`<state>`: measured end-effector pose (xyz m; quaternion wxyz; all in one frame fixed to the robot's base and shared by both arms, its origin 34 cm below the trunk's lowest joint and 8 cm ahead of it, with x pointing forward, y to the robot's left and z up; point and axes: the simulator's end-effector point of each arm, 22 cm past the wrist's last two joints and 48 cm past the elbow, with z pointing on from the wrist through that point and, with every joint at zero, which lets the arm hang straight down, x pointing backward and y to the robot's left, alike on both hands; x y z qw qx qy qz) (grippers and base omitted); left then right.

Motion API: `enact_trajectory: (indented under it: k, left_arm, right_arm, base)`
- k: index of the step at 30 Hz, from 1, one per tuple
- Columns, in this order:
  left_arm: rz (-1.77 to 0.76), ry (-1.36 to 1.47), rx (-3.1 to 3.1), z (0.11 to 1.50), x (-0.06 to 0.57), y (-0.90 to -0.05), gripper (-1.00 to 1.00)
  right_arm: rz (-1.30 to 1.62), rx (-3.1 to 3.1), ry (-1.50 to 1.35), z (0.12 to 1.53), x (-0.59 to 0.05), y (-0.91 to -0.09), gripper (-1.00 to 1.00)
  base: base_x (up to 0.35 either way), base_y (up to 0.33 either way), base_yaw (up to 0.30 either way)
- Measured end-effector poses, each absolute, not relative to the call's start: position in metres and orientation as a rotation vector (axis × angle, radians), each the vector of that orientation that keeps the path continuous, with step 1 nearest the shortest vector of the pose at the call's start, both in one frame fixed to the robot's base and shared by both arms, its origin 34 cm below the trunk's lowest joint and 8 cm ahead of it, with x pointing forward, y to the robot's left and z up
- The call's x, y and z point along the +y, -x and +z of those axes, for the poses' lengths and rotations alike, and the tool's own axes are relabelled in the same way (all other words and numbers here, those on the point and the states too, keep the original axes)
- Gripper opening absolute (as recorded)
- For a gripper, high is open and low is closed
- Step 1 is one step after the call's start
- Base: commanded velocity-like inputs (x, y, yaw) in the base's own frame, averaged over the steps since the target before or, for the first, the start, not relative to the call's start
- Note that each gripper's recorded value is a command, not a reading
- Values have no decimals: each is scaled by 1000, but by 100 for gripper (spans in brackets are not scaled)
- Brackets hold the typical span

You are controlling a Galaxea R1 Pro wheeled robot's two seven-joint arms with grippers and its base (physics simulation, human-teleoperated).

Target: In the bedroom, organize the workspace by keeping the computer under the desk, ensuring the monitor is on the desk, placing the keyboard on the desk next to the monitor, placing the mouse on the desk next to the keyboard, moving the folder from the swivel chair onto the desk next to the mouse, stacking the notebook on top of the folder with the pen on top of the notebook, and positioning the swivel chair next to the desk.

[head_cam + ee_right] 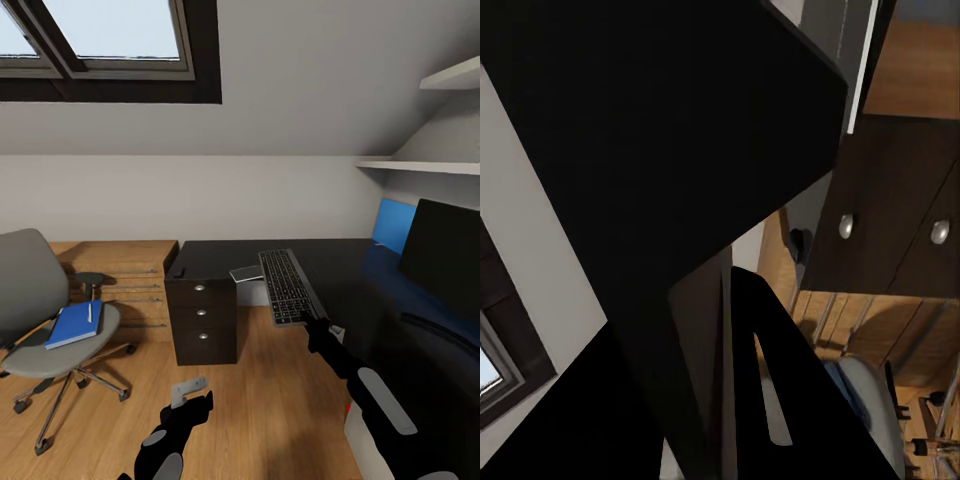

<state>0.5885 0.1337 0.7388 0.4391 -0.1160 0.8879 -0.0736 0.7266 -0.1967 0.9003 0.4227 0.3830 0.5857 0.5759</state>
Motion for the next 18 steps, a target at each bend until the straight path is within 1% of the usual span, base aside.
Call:
enact_trajectory:
  k: [18]
  left_arm:
    - [-179, 298, 2206, 771, 136, -591, 100]
  right_arm:
    - [1441, 1468, -960, 931, -197, -728, -100]
  base:
    - [-7, -1, 0]
